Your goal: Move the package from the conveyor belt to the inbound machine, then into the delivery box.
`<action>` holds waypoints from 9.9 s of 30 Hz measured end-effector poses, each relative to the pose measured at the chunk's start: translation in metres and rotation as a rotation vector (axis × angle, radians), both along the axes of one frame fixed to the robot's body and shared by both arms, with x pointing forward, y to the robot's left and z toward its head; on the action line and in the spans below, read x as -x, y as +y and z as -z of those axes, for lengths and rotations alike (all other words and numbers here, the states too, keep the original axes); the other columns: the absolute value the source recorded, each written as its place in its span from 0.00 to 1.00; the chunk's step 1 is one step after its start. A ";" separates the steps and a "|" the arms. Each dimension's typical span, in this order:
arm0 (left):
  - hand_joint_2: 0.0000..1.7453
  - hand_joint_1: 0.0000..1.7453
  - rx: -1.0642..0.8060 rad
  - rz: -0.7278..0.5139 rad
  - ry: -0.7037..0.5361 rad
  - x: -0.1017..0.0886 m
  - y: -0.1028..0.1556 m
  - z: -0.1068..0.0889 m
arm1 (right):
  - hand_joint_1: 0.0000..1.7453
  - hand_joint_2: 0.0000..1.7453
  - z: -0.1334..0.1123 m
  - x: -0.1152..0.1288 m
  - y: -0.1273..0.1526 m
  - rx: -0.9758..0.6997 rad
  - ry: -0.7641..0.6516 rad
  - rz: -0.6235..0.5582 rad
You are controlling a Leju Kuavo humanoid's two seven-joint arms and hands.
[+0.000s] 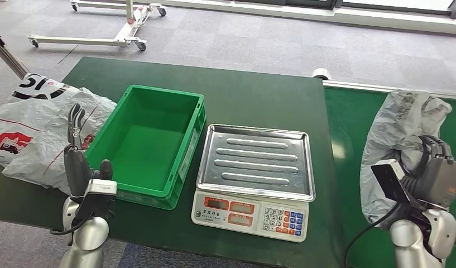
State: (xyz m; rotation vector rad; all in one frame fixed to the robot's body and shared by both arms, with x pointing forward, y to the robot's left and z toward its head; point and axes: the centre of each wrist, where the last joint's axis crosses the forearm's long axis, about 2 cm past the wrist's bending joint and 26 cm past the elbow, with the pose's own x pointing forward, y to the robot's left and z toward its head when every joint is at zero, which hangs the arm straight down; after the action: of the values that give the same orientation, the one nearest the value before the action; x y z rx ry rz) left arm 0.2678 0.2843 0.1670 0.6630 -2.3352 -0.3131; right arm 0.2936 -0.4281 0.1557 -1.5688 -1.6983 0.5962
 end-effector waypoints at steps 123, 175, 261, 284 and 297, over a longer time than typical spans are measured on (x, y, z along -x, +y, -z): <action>0.00 0.00 -0.005 0.062 0.027 -0.003 -0.017 0.011 | 0.00 1.00 0.047 -0.068 0.275 0.256 0.438 -0.829; 0.00 0.00 0.022 0.081 0.065 -0.006 -0.028 0.018 | 0.00 1.00 -0.018 -0.006 0.069 -0.085 -0.233 -0.326; 0.00 0.00 -0.892 0.223 0.276 -0.143 -0.159 -0.003 | 0.00 1.00 0.040 0.005 0.077 -0.376 -0.134 -0.270; 0.00 0.00 -0.878 0.372 0.314 -0.149 -0.196 -0.031 | 0.00 1.00 0.059 0.001 0.098 -0.446 -0.088 -0.291; 0.00 0.00 -0.882 0.374 0.333 -0.149 -0.198 -0.031 | 0.00 1.00 0.059 0.000 0.100 -0.451 -0.084 -0.293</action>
State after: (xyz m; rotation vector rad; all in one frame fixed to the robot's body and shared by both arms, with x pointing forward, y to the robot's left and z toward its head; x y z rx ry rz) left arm 0.4164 0.0865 0.1985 0.4924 -1.9134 -1.5458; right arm 0.2935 -0.3277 0.0963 -1.0487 -1.9777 0.2598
